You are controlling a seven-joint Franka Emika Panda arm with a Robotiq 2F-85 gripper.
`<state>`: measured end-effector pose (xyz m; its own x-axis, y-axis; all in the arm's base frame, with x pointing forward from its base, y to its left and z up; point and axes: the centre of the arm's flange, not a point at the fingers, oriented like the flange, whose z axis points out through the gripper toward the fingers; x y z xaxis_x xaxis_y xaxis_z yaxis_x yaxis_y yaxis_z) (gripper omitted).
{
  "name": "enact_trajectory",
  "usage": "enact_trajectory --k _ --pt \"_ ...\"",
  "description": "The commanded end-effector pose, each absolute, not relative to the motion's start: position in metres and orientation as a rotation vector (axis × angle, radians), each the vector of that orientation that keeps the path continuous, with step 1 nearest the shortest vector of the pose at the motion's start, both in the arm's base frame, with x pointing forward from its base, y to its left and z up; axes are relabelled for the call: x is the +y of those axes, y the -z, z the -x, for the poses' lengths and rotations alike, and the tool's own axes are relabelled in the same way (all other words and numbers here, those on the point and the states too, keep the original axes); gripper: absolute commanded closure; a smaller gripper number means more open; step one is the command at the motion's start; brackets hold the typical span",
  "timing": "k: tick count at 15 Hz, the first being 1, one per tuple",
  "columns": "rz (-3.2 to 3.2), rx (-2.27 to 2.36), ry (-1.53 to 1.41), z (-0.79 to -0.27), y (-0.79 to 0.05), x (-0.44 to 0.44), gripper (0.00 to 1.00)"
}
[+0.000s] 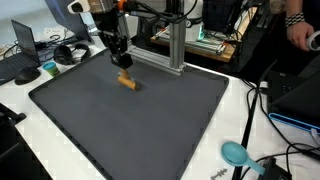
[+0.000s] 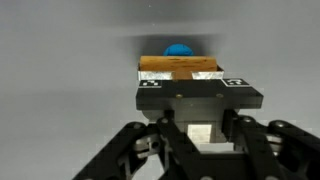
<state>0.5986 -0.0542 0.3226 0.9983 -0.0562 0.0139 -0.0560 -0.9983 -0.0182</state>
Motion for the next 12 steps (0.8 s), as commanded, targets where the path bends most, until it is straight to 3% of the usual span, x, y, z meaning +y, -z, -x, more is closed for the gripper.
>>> enact_trajectory --k 1,12 --pt "3.096 0.063 -0.023 -0.6005 -0.2745 -0.0506 0.78" --pt "3.087 0.055 0.019 -0.6024 -0.2680 -0.0508 0.78"
